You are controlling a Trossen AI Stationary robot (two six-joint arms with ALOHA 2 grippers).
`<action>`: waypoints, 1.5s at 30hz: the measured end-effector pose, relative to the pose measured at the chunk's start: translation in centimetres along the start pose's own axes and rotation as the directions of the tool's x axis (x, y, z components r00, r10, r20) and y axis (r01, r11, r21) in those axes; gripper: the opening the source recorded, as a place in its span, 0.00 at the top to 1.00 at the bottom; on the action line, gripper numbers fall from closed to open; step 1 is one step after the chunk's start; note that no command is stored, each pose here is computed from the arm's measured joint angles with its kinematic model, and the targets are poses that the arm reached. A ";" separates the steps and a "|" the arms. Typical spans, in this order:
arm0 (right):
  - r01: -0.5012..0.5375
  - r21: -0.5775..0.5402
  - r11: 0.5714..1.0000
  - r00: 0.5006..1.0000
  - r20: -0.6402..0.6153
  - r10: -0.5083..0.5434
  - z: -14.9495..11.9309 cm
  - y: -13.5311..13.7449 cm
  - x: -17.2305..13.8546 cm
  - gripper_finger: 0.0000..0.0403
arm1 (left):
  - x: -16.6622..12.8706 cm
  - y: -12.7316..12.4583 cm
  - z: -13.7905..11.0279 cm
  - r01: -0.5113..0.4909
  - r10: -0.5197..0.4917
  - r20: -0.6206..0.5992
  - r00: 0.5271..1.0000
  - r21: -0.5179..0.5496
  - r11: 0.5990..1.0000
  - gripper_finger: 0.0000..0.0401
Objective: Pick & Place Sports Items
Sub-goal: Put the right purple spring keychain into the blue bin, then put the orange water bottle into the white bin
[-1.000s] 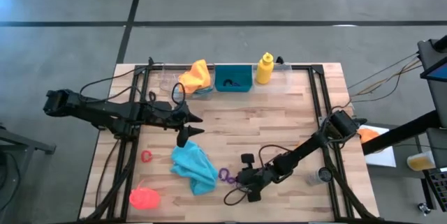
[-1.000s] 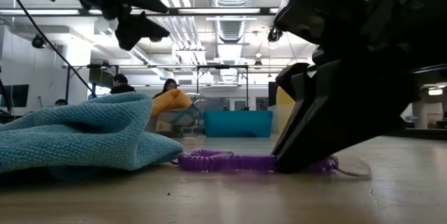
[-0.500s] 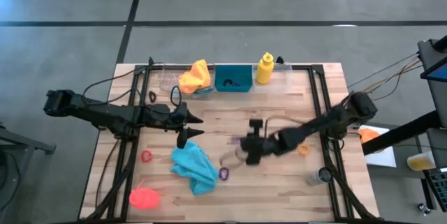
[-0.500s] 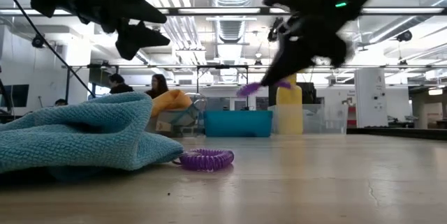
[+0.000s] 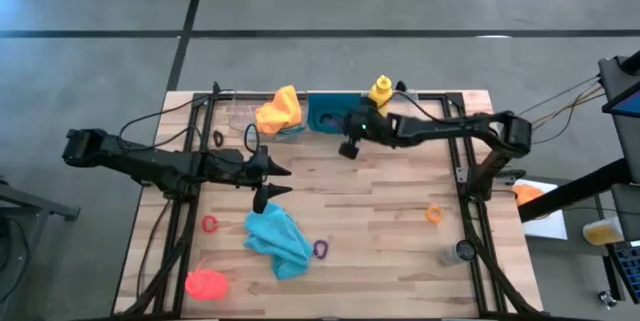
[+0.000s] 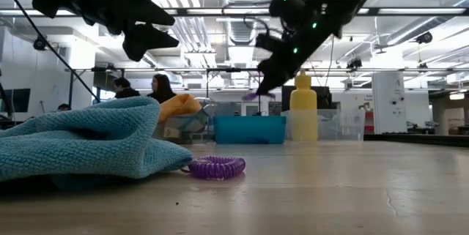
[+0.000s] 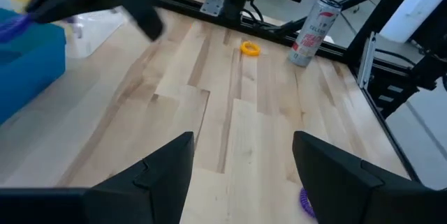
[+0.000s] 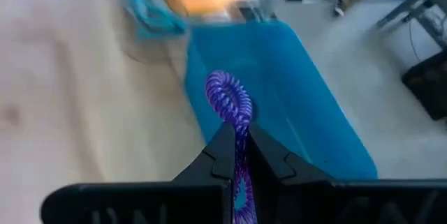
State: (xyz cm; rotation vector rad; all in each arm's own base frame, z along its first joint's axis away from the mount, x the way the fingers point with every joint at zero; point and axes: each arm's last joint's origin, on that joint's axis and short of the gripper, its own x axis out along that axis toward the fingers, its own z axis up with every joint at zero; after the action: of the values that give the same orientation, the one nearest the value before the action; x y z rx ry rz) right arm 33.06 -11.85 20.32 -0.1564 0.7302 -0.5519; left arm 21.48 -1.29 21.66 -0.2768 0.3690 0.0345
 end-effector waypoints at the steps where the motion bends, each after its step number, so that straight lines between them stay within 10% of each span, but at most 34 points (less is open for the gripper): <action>1: 0.014 0.003 1.000 1.000 0.003 -0.014 0.3 -0.6 0.4 0.97 | 0.0 0.0 0.0 0.000 0.000 0.001 1.000 0.015 1.000 0.39; 25: 0.052 -0.021 0.998 0.964 -0.259 -0.055 5.2 -4.8 10.1 0.77 | 0.0 0.3 -0.3 -0.049 0.049 -0.009 0.999 0.017 0.999 0.39; 45: 0.044 0.001 0.999 0.971 -0.235 -0.043 8.6 -5.8 4.4 0.34 | -0.1 0.4 -0.7 -0.055 0.056 -0.046 0.997 0.017 0.998 0.39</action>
State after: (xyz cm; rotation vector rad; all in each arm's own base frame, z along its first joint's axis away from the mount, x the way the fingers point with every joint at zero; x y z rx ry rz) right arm 39.08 -19.50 25.96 -0.1019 0.9574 -0.6211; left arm 21.14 -1.11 20.94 -0.2522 0.4230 0.0796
